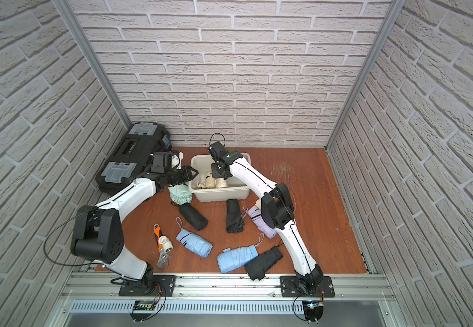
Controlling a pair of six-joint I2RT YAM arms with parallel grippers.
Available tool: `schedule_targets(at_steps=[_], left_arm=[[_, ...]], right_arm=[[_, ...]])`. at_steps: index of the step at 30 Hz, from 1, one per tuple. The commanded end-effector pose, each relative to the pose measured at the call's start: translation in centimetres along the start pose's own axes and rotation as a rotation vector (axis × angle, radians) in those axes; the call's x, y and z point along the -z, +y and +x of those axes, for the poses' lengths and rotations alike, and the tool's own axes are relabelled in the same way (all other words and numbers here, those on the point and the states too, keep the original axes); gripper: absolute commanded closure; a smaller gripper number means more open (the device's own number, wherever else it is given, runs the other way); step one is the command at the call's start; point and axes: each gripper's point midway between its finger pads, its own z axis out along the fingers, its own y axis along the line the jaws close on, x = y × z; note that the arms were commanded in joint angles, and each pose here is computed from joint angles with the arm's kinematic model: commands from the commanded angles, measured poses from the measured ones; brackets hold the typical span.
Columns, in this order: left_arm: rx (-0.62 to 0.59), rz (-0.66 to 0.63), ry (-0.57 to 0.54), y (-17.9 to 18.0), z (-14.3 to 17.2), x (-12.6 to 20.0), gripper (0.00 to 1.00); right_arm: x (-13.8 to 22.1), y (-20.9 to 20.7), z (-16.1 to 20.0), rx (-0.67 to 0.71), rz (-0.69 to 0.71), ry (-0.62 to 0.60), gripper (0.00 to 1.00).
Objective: Put the umbrella into the storage box
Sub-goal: Place the umbrella in the storage box.
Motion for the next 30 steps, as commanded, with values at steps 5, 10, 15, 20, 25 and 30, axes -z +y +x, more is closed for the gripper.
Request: schedule_targets(at_steps=[5, 10, 15, 20, 25, 30], left_arm=[[-0.037, 0.002, -0.027, -0.8, -1.2, -0.1, 0.51], [-0.038, 0.003, -0.042, -0.9, -1.5, 0.1, 0.39], [-0.047, -0.001, -0.075, -1.2, -2.1, 0.8, 0.25], [-0.029, -0.017, -0.136, -1.3, -3.0, 2.0, 0.14], [0.017, -0.04, -0.213, -1.3, -4.0, 4.0, 0.12], [0.113, -0.077, -0.289, -0.6, -4.6, 6.8, 0.12]], right_arm=[[-2.0, 0.2, 0.7, -0.048, -0.023, 0.017, 0.94], [-3.8, 0.4, 1.8, -0.077, -0.032, 0.056, 0.85], [-3.7, 0.0, 1.8, -0.089, -0.014, 0.039, 0.55], [-0.9, 0.0, -0.2, -0.074, -0.026, -0.052, 0.22], [3.0, 0.0, -1.5, -0.055, -0.049, -0.118, 0.01], [8.5, 0.2, -2.1, 0.011, -0.065, -0.234, 0.01]])
